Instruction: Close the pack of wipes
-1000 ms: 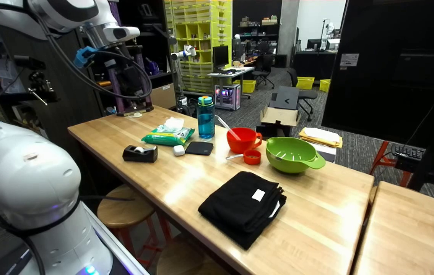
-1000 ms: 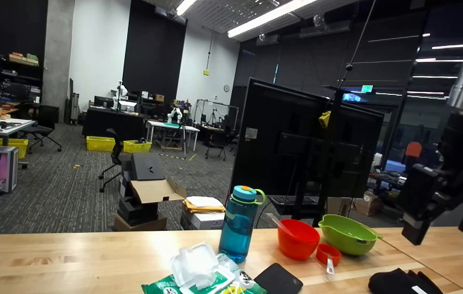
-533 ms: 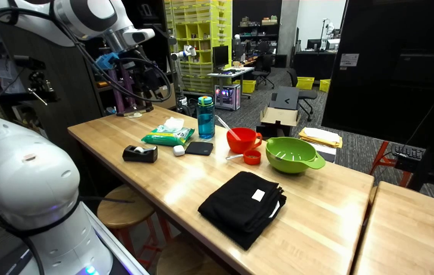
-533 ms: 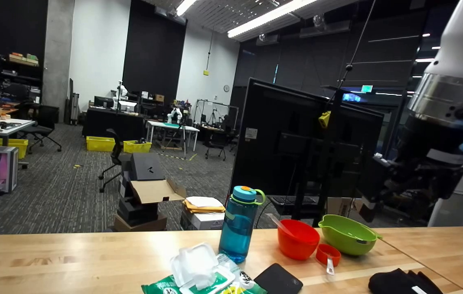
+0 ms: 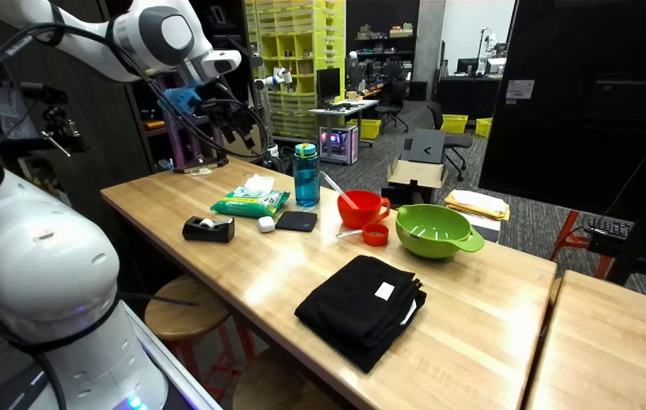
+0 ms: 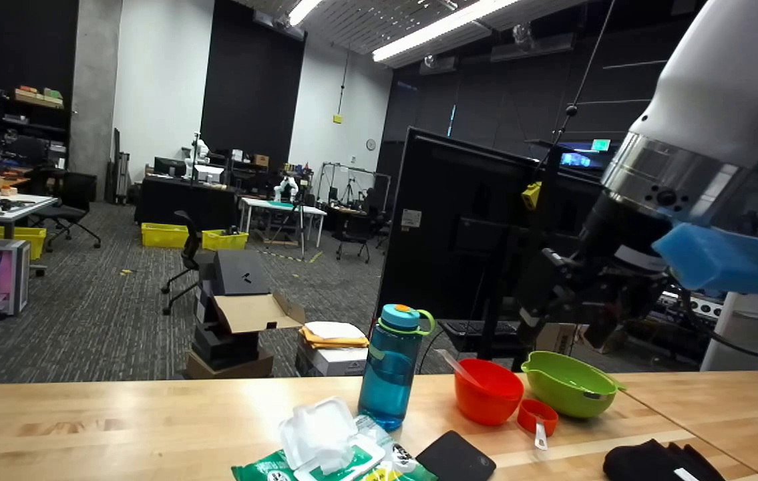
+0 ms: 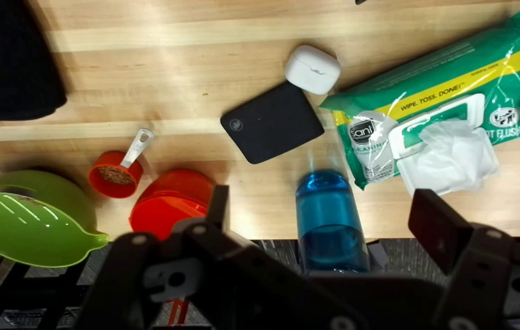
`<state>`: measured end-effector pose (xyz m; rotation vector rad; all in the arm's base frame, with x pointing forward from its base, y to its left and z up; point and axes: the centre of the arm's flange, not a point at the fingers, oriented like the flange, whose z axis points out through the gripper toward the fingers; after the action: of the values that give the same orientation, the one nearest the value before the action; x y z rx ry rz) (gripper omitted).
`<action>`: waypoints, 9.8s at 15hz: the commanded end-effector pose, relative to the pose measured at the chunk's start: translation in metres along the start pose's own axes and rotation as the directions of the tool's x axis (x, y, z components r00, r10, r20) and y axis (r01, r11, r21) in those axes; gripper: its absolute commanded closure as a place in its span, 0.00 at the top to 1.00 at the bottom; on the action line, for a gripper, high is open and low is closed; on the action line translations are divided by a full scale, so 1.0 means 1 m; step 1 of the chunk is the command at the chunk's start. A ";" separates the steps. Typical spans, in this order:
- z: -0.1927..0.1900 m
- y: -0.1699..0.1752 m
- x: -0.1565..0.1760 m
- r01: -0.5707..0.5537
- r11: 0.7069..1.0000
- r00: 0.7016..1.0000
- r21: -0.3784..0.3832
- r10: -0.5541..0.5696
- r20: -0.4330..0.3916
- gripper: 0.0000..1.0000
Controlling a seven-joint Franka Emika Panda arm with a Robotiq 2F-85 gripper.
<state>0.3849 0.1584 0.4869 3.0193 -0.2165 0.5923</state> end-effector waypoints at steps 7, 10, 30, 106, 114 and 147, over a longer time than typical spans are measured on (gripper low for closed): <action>0.038 -0.047 0.061 0.034 0.992 0.999 0.123 -0.030 -0.035 1.00; 0.050 -0.062 0.078 0.038 0.987 0.999 0.156 -0.036 -0.019 1.00; 0.070 -0.057 0.092 0.054 0.984 0.998 0.167 -0.056 0.008 1.00; 0.238 -0.221 0.125 0.513 0.819 0.823 0.257 -0.554 0.122 1.00; 0.242 -0.216 0.128 0.515 0.818 0.821 0.254 -0.556 0.127 1.00; 0.251 -0.215 0.140 0.546 0.813 0.808 0.204 -0.575 0.129 1.00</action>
<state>0.6355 0.3314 0.3057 3.0612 0.7242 0.2565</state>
